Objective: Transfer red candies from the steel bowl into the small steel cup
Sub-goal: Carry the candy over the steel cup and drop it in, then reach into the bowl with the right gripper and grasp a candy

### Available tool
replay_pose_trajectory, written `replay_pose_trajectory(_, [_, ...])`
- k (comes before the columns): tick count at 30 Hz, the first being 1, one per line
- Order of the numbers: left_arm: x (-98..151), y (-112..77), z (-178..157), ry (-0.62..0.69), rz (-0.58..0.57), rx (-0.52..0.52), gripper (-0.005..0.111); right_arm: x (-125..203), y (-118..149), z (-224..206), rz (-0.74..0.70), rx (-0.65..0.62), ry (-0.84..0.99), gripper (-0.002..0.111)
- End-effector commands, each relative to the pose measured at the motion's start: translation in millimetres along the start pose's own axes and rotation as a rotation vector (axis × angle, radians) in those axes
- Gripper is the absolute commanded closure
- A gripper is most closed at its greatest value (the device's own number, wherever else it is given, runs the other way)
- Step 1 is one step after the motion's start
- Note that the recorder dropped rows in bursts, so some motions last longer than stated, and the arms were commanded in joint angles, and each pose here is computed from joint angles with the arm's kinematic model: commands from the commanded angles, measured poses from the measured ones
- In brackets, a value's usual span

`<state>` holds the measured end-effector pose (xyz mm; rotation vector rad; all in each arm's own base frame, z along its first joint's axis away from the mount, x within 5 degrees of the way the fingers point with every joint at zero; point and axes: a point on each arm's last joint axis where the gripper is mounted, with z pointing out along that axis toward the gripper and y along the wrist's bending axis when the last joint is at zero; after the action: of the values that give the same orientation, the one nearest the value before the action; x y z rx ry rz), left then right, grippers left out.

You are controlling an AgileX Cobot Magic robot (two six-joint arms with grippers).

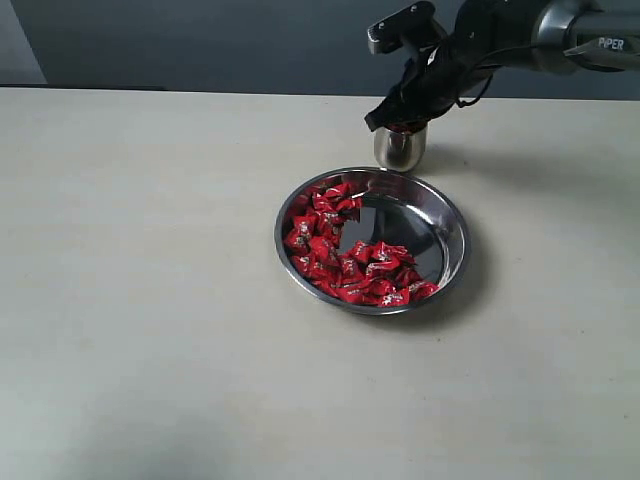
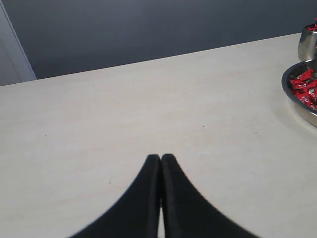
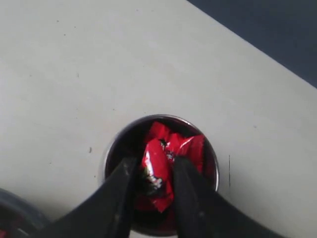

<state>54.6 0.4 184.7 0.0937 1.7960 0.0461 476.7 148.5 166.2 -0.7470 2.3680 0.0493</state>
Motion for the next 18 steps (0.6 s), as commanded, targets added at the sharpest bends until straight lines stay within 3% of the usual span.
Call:
replay_pose_trajectory(1, [-0.9,-0.5,-0.4,-0.010,-0.004,0.010,0.106,-3.3,-4.9,-7.0,-0.001,0.012,-0.006,0.082])
replay_pose_trajectory(7, [-0.9,-0.5,-0.4,-0.010,-0.004,0.010,0.106,-3.4,-4.9,-7.0,-0.001,0.012,-0.007,0.082])
replay_pose_trajectory(13, [-0.9,-0.5,-0.4,-0.010,-0.004,0.010,0.106,-3.8,-5.1,-7.0,-0.001,0.013,-0.011,0.063])
replay_pose_trajectory(18, [-0.9,-0.5,-0.4,-0.010,-0.004,0.010,0.106,-5.2,-5.8,-7.1,-0.003,0.021,-0.027,0.062])
